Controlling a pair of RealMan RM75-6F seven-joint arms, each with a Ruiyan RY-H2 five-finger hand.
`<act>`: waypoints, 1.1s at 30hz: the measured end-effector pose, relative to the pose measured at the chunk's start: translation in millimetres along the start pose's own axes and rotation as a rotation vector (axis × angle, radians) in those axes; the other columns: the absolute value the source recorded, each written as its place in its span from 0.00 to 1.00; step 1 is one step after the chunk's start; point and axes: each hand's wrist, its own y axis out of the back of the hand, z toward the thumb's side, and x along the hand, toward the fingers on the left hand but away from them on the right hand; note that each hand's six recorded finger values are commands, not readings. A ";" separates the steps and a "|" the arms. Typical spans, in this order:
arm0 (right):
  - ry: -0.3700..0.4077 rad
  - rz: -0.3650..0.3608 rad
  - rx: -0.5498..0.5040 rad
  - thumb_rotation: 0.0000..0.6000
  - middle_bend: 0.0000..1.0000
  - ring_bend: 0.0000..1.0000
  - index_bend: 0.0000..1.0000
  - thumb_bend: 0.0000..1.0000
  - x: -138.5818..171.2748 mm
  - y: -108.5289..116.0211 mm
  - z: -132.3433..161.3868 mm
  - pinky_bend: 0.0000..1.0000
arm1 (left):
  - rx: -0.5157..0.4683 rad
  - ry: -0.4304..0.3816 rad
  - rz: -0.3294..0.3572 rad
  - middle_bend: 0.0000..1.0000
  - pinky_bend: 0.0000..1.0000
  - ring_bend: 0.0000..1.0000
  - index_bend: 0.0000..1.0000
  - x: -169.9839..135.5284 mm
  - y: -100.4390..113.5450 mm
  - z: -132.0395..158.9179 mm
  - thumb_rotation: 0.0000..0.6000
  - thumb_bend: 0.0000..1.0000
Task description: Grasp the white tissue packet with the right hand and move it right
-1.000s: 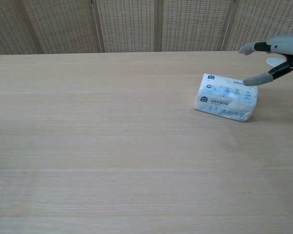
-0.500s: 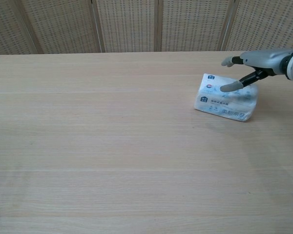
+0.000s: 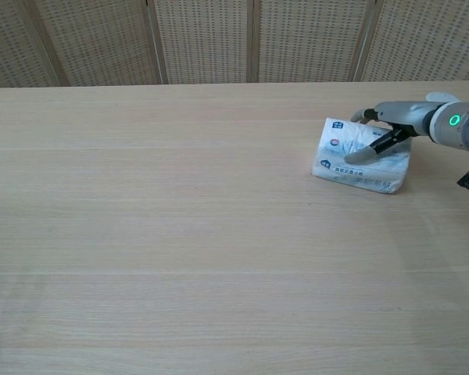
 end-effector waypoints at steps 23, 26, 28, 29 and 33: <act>0.191 -0.270 -0.189 1.00 0.89 0.80 0.45 0.22 43.0 66.3 22.0 0.81 | 0.000 -0.009 -0.011 0.00 0.00 0.00 0.12 3.1 -4.4 1.9 1.00 0.32; 0.249 -0.339 -0.231 1.00 0.88 0.80 0.44 0.22 57.5 91.2 32.3 0.82 | -0.002 -0.011 -0.013 0.00 0.00 0.00 0.12 2.9 -5.4 2.9 1.00 0.32; 0.285 -0.380 -0.255 1.00 0.88 0.80 0.44 0.22 66.5 107.1 38.9 0.82 | -0.004 -0.012 -0.011 0.00 0.00 0.00 0.12 2.0 -5.3 3.5 1.00 0.32; 0.308 -0.407 -0.271 1.00 0.88 0.80 0.44 0.22 72.4 117.7 43.1 0.81 | -0.005 -0.013 -0.009 0.00 0.00 0.00 0.12 1.4 -5.1 3.8 1.00 0.32; 0.373 -0.484 -0.326 1.00 0.88 0.80 0.44 0.22 90.0 150.9 54.3 0.81 | -0.006 -0.008 0.002 0.00 0.00 0.00 0.12 -3.5 -2.4 3.0 1.00 0.32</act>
